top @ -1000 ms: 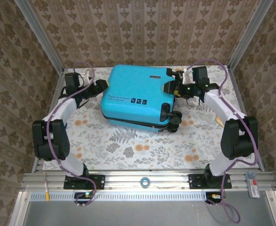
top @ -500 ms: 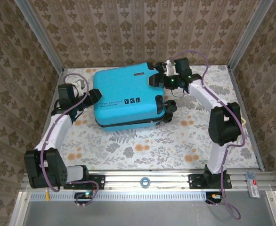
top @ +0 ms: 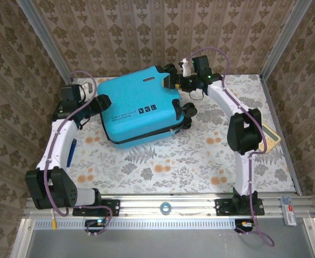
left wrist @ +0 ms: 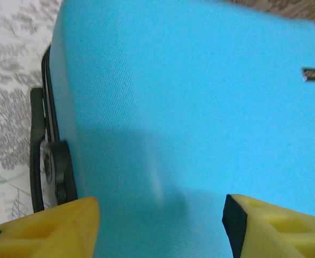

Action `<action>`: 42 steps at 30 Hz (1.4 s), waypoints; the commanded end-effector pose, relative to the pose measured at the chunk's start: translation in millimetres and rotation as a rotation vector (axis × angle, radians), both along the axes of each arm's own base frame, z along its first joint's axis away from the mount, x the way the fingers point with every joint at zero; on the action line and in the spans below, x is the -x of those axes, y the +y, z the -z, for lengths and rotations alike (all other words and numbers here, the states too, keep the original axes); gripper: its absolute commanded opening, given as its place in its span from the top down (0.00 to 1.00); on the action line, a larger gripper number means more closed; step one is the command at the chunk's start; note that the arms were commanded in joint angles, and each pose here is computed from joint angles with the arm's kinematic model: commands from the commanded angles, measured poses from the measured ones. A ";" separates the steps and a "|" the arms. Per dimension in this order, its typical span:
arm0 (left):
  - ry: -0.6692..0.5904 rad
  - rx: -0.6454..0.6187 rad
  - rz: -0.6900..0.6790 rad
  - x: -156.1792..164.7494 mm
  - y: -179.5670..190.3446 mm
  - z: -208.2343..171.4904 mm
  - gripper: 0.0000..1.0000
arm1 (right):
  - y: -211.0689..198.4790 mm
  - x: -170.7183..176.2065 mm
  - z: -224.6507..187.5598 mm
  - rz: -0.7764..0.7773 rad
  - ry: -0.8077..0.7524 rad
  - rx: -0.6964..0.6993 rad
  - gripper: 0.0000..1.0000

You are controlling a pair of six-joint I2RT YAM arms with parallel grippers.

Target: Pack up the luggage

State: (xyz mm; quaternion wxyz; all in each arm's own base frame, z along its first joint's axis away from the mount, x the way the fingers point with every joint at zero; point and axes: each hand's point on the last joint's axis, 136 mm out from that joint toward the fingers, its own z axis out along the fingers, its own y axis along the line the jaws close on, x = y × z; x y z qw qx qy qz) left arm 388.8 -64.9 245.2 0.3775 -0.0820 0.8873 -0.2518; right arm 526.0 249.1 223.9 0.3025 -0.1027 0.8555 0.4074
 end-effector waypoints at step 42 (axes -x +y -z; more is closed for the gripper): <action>-0.215 -0.526 0.744 -12.1 -327.1 -47.4 0.34 | -5.1 189.9 101.0 0.148 -0.469 0.289 0.35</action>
